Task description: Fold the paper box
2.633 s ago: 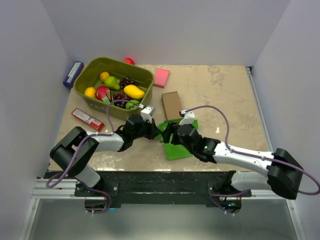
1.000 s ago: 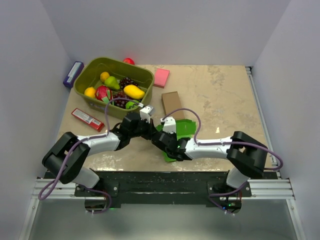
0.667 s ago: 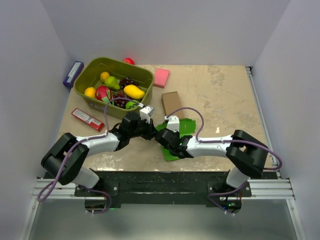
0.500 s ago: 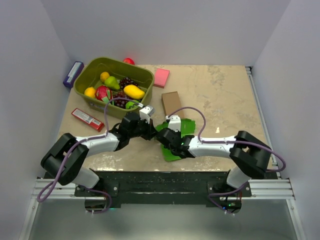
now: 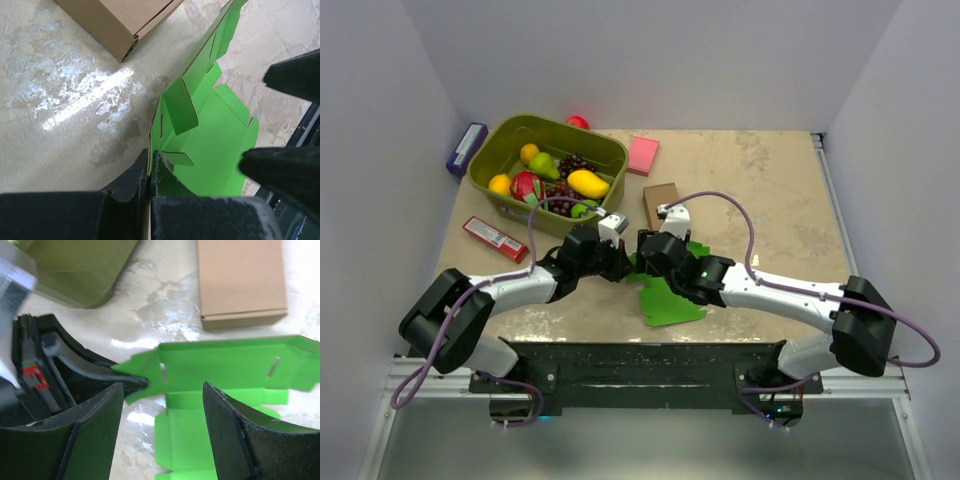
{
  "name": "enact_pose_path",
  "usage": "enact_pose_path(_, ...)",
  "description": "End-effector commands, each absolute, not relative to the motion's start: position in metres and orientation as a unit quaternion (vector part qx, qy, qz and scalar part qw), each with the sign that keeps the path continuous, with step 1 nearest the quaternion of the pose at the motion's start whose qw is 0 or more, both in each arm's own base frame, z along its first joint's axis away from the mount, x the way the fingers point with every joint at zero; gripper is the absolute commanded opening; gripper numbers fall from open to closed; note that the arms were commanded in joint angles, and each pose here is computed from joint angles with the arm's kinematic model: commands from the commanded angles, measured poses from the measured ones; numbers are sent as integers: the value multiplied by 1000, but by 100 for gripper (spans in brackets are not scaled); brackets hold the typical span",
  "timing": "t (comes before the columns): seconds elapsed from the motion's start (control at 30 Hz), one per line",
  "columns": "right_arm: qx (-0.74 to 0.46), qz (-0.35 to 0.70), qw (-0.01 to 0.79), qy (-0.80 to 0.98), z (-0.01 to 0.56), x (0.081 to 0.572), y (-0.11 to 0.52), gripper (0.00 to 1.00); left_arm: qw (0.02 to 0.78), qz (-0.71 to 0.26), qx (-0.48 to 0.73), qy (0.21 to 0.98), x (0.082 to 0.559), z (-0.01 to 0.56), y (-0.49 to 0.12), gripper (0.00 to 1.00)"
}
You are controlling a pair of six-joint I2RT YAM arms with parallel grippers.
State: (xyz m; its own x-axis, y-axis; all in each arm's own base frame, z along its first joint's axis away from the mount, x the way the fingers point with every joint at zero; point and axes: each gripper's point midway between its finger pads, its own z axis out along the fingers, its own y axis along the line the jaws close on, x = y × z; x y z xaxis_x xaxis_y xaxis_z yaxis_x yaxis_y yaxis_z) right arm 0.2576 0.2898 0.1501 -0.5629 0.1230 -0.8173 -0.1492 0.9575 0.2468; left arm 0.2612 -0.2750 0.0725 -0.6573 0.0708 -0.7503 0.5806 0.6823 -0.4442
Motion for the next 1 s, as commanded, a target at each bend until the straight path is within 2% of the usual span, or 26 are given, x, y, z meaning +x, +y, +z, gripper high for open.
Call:
enact_pose_path(0.0, -19, 146, 466, 873, 156, 265, 305, 68, 396, -363, 194, 821, 269, 97, -280, 0)
enact_pose_path(0.13, -21, 165, 466, 869, 157, 268, 316, 68, 398, -365, 196, 819, 268, 99, -280, 0)
enact_pose_path(0.23, -19, 140, 463, 875, 147, 271, 313, 65, 400, -363, 198, 818, 267, 99, -278, 0)
enact_pose_path(0.37, -7, 122, 466, 876, 139, 276, 301, 53, 402, -361, 201, 817, 266, 99, -276, 0)
enact_pose_path(0.6, 14, 110, 479, 871, 143, 284, 277, 40, 400, -359, 206, 818, 263, 97, -275, 0)
enact_pose_path(0.9, 10, 134, 486, 863, 160, 283, 274, 39, 403, -358, 206, 817, 264, 98, -275, 0)
enact_pose_path(0.97, 3, 146, 490, 860, 169, 282, 277, 43, 402, -357, 205, 818, 264, 97, -274, 0)
